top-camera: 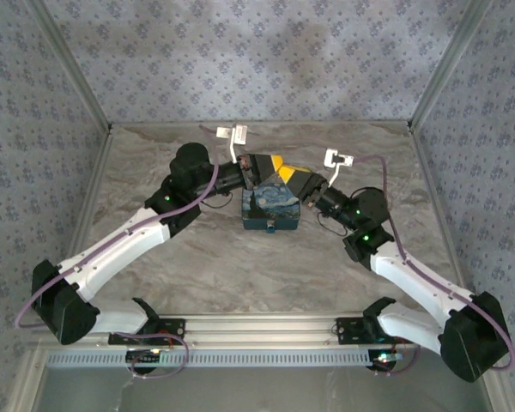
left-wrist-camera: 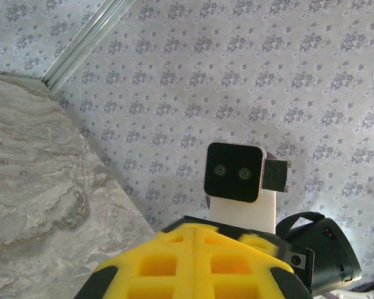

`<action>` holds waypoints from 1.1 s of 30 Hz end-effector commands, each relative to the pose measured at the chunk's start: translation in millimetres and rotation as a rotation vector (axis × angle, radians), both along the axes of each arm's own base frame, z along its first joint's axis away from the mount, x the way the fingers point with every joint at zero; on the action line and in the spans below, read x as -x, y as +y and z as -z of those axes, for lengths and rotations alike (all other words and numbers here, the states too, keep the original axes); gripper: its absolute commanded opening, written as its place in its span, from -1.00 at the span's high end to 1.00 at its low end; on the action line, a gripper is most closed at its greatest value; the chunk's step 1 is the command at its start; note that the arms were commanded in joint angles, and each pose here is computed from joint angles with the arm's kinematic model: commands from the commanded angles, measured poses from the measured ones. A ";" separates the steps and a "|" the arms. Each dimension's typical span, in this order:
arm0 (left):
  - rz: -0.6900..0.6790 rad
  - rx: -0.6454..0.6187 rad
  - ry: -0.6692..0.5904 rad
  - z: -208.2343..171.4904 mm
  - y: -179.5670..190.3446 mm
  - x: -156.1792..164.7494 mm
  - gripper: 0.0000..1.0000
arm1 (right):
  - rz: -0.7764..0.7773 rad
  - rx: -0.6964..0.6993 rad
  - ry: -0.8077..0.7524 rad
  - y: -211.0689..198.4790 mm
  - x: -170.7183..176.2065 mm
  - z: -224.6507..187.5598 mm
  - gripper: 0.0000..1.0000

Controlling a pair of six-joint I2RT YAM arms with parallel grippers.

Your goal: Unlock a padlock with a key

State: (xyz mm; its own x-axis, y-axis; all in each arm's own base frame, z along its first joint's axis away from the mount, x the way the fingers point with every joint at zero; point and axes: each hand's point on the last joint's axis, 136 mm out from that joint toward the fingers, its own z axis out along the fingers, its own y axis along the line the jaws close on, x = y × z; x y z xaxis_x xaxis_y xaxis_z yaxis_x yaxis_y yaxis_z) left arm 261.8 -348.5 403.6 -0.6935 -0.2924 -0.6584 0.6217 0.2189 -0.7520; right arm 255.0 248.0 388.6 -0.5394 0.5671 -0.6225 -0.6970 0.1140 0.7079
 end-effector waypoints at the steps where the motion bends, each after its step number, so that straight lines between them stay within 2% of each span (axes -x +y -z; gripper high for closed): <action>1: -0.003 0.037 -0.038 -17.9 5.4 6.7 1.00 | 0.036 -0.021 -0.056 -10.9 6.7 -15.9 0.09; 3: 0.000 0.039 -0.032 -17.1 4.1 6.1 1.00 | 0.028 -0.023 -0.065 -10.8 9.1 -19.4 0.01; 7: 0.002 0.048 -0.029 -17.4 2.7 5.0 1.00 | 0.005 -0.028 -0.076 -6.3 11.4 -21.9 0.02; 12: 0.003 0.055 -0.026 -18.1 1.7 3.7 1.00 | -0.022 -0.032 -0.076 0.2 11.0 -22.7 0.20; 22: 0.000 0.056 -0.023 -16.8 1.3 2.6 1.00 | -0.031 -0.030 -0.065 4.2 8.0 -20.8 0.32; 25: 0.003 0.058 -0.019 -15.7 0.9 3.0 1.00 | -0.024 -0.029 -0.061 3.6 6.4 -20.4 0.44; 33: -0.002 0.060 -0.027 -17.9 4.2 4.9 1.00 | -0.015 -0.019 -0.050 3.3 4.0 -14.2 0.92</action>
